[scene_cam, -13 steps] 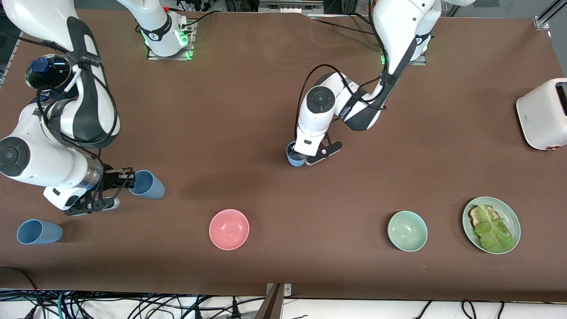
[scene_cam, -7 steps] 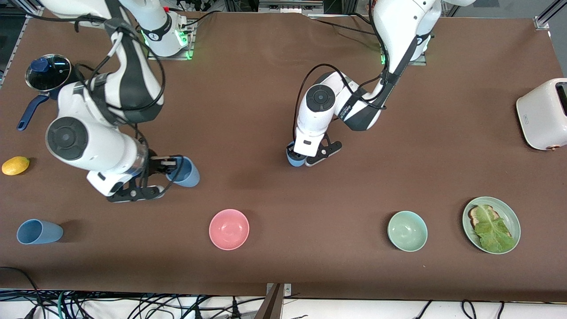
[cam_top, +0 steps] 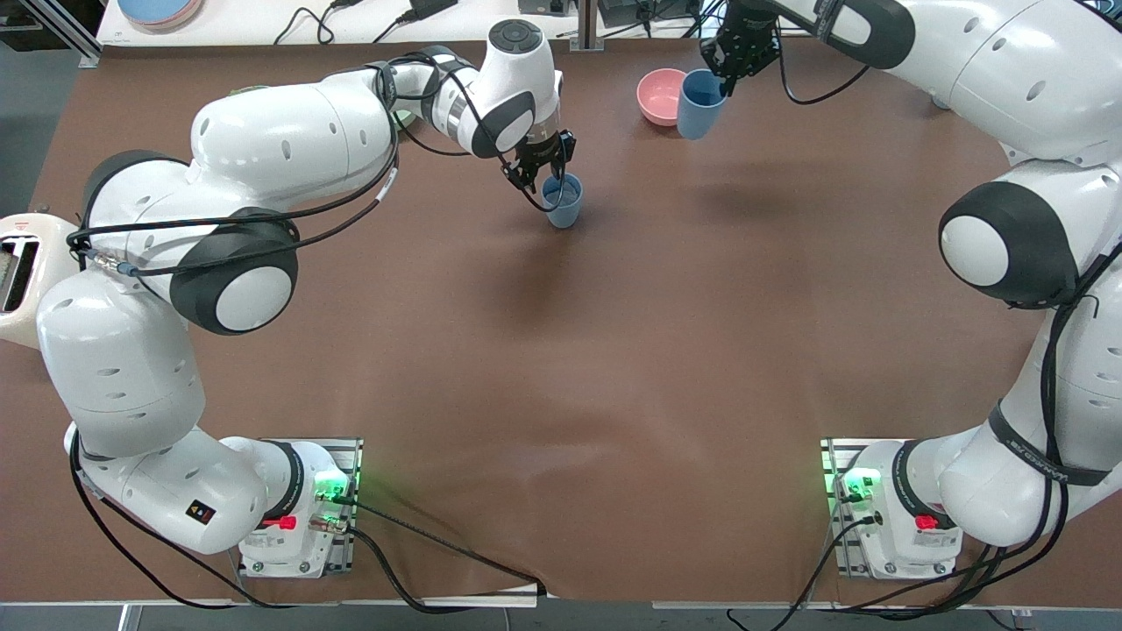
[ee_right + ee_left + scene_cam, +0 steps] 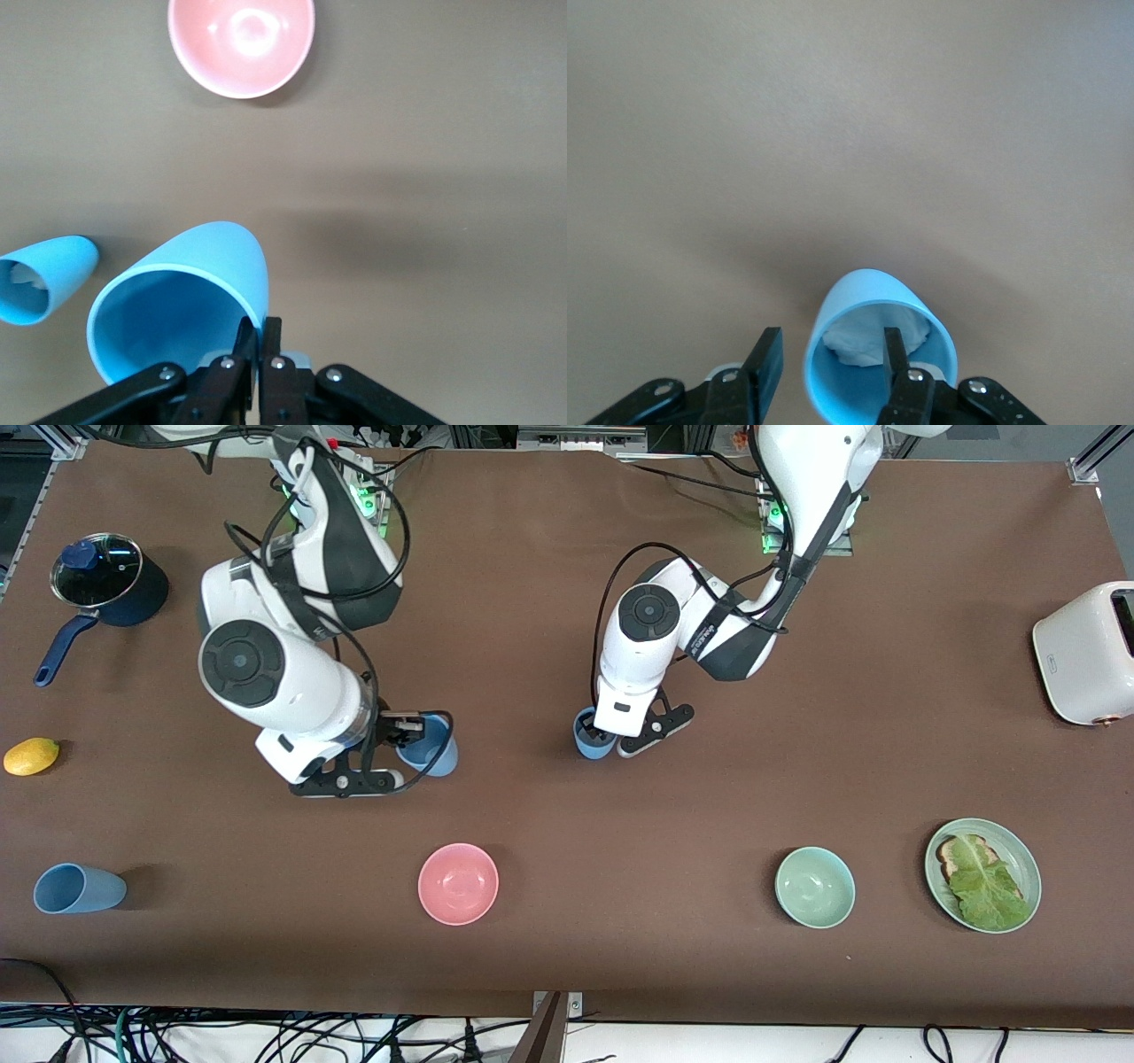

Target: Stack blue cups with both arms

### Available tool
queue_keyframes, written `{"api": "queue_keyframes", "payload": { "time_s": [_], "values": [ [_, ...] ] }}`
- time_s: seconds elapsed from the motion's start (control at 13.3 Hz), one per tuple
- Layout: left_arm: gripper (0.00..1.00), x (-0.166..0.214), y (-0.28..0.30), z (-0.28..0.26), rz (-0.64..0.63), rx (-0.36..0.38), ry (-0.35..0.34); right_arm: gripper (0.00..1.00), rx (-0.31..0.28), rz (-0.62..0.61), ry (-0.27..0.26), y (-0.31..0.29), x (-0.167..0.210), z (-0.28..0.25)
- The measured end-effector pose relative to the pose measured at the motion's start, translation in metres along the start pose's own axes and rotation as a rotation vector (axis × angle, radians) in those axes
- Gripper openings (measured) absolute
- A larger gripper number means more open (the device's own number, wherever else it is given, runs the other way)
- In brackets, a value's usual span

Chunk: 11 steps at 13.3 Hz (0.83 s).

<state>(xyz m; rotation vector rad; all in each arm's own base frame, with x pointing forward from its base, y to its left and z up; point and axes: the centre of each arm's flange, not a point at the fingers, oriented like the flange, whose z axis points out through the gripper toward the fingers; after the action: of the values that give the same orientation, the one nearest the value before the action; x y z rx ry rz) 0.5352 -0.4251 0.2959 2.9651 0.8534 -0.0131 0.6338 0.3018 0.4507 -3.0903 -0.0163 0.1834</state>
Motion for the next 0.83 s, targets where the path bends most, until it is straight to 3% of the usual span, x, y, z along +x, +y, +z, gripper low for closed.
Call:
{"api": "queue_keyframes", "payload": {
  "time_s": [0.3, 0.83],
  "values": [
    [0.55, 0.031, -0.019, -0.022, 0.053, 0.050, 0.001, 0.04, 0.016, 0.041, 0.037, -0.062, -0.029, -0.017],
    [0.55, 0.111, -0.089, -0.118, 0.189, 0.108, -0.012, 0.04, 0.065, 0.125, 0.102, -0.138, -0.060, -0.006]
  ]
}}
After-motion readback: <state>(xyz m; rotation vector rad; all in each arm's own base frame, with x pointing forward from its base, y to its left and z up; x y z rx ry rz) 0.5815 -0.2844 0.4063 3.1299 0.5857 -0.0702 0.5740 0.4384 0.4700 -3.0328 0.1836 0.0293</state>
